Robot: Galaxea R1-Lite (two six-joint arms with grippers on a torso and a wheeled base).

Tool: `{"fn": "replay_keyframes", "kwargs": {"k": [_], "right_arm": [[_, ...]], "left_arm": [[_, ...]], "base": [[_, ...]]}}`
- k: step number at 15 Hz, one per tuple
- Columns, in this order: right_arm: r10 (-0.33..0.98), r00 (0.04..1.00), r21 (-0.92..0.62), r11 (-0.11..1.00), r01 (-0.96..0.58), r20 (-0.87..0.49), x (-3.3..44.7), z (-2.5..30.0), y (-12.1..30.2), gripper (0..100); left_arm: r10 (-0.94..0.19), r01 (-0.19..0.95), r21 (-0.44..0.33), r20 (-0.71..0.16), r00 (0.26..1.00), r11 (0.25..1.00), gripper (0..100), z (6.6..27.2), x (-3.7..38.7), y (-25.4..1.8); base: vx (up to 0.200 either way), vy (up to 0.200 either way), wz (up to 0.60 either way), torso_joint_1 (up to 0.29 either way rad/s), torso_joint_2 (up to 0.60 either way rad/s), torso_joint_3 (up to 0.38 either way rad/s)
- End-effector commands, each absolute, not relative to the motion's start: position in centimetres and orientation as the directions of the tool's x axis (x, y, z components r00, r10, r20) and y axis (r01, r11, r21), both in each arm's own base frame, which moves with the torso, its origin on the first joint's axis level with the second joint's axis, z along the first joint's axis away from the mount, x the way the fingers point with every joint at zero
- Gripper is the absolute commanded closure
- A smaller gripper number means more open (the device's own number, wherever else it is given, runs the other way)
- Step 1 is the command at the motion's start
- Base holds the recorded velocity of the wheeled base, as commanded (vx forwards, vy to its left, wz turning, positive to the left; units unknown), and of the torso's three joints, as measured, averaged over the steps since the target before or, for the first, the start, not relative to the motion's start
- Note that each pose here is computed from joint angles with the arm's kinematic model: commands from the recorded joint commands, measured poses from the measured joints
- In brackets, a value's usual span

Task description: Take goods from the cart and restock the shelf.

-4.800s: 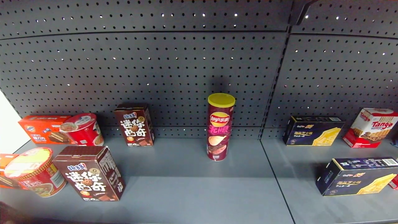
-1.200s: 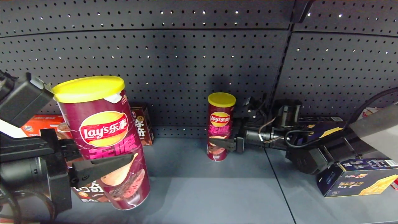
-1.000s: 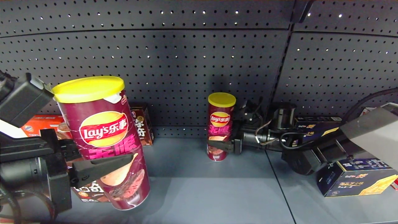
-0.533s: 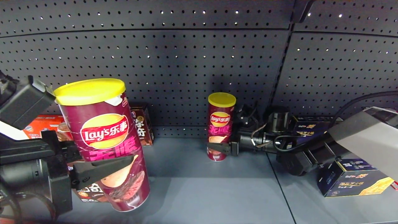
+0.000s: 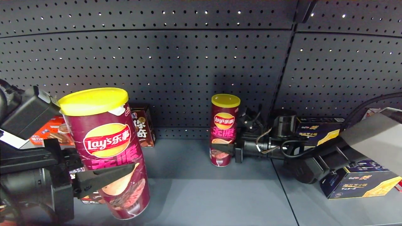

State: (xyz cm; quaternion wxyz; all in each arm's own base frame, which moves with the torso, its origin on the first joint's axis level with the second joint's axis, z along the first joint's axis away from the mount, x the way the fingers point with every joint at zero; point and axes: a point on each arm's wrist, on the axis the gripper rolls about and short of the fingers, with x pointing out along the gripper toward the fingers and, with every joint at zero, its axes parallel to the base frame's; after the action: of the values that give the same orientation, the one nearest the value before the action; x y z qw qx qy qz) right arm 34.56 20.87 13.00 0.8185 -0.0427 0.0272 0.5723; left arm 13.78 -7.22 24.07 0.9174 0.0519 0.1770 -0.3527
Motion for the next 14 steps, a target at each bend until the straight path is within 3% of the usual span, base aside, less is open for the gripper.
{"fn": "replay_keyframes", "kwargs": {"k": [1,8,14], "right_arm": [[0.943,0.326,-0.061,0.322,-0.945,-0.067,32.2,15.3,20.5,100],[0.954,0.286,-0.050,0.283,-0.958,-0.087,25.0,16.9,18.1,100],[0.966,0.240,-0.037,0.237,-0.971,-0.096,22.3,15.4,18.0,100]], "left_arm": [[-0.629,0.665,-0.030,-0.363,0.688,0.746,100,24.0,13.7,-7.2],[-0.629,0.671,-0.033,-0.383,0.676,0.741,100,23.3,13.5,-7.2],[-0.631,0.674,-0.032,-0.390,0.671,0.738,100,23.1,13.5,-7.3]], "base": [[0.000,0.000,0.00,0.000,0.00,0.000],[0.000,0.000,0.00,0.000,0.00,0.000],[0.000,0.000,0.00,0.000,0.00,0.000]]}}
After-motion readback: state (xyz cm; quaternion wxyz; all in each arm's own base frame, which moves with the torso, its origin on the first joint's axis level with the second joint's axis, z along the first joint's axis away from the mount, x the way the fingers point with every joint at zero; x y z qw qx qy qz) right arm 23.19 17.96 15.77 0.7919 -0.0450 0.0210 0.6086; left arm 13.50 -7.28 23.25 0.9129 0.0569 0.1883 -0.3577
